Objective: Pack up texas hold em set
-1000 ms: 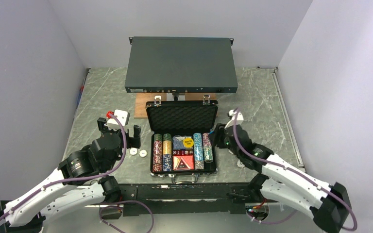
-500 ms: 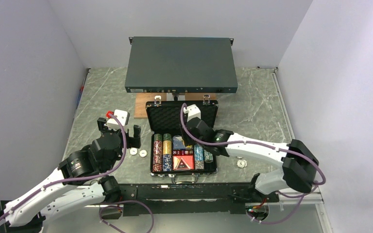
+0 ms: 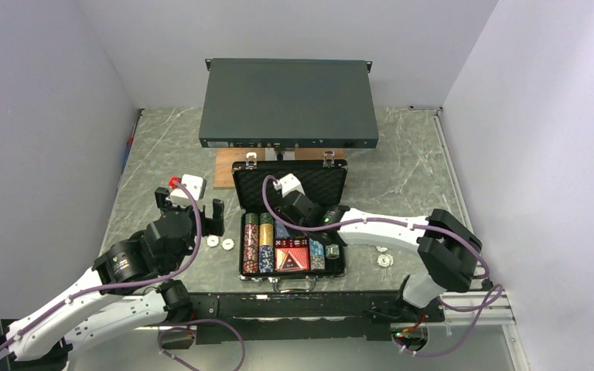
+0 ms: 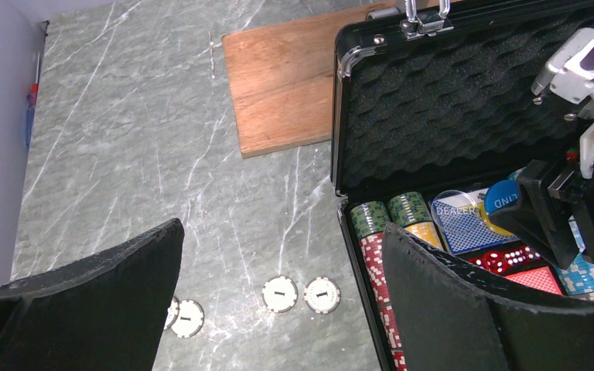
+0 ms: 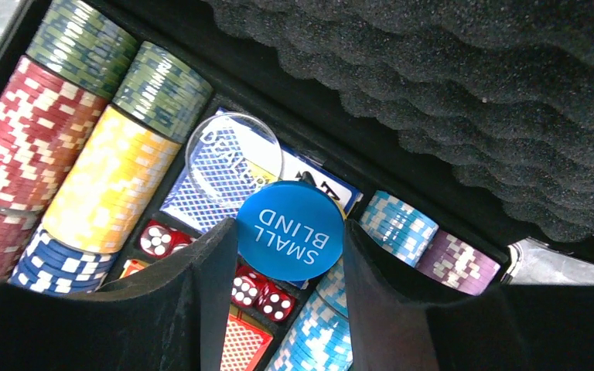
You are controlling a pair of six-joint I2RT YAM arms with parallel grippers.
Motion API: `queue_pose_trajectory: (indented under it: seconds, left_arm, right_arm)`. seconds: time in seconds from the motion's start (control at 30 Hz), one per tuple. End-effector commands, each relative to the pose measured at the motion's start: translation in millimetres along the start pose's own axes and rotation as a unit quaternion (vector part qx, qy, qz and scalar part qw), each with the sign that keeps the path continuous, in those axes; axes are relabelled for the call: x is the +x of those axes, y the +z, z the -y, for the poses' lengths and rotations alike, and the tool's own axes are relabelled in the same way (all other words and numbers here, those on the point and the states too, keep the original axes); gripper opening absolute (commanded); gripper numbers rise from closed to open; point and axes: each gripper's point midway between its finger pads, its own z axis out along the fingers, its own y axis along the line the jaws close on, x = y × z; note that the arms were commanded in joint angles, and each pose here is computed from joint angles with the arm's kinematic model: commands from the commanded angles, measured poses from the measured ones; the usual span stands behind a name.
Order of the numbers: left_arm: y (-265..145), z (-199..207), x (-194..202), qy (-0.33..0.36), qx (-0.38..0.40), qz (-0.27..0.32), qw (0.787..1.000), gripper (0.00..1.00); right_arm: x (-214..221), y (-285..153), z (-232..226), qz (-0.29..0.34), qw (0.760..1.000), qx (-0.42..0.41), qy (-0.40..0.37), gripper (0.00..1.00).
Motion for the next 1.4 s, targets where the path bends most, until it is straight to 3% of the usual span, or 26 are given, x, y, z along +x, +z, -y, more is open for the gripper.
queue_pose_trajectory:
  seconds: [0.0, 0.6, 0.87, 1.0, 1.13, 1.23, 1.37]
  left_arm:
    - [-1.5, -4.7, -4.5, -0.003, -0.01, 0.007, 1.0, 0.99]
    - [-1.1, -5.3, -4.4, -0.002, -0.013, 0.006, 1.0, 0.99]
    - [-2.4, -7.1, -5.1, -0.006, -0.014, 0.011, 1.0, 0.99]
    - [-1.8, -8.4, -4.7, -0.004, -0.02, 0.009, 1.0, 0.99]
    - [-0.2, -7.9, -3.1, -0.001, -0.023, 0.005, 1.0, 0.99]
    - [2.1, -5.7, -0.4, 0.002, -0.024, 0.0, 1.0, 0.99]
    - [6.5, 4.1, 8.5, -0.008, -0.015, -0.021, 1.0, 0.99]
  right_arm:
    - [-15.5, 3.0, 5.3, 0.02, 0.999, 0.024, -0.011, 0.35]
    - [-6.9, 10.5, 7.2, 0.008, 0.999, 0.033, -0.018, 0.52]
    - [-9.5, 5.0, 9.6, 0.016, 0.999, 0.036, -0.021, 0.68]
    - [-34.7, -20.1, 11.6, 0.067, 0.997, 0.042, -0.012, 0.71]
    - [-57.3, -55.4, 25.4, 0.161, 0.986, 0.033, 0.037, 0.71]
    - [-51.6, -72.5, 46.2, 0.204, 0.975, 0.048, 0.079, 0.71]
    - [-29.4, -72.5, 67.8, 0.19, 0.971, 0.07, 0.123, 0.71]
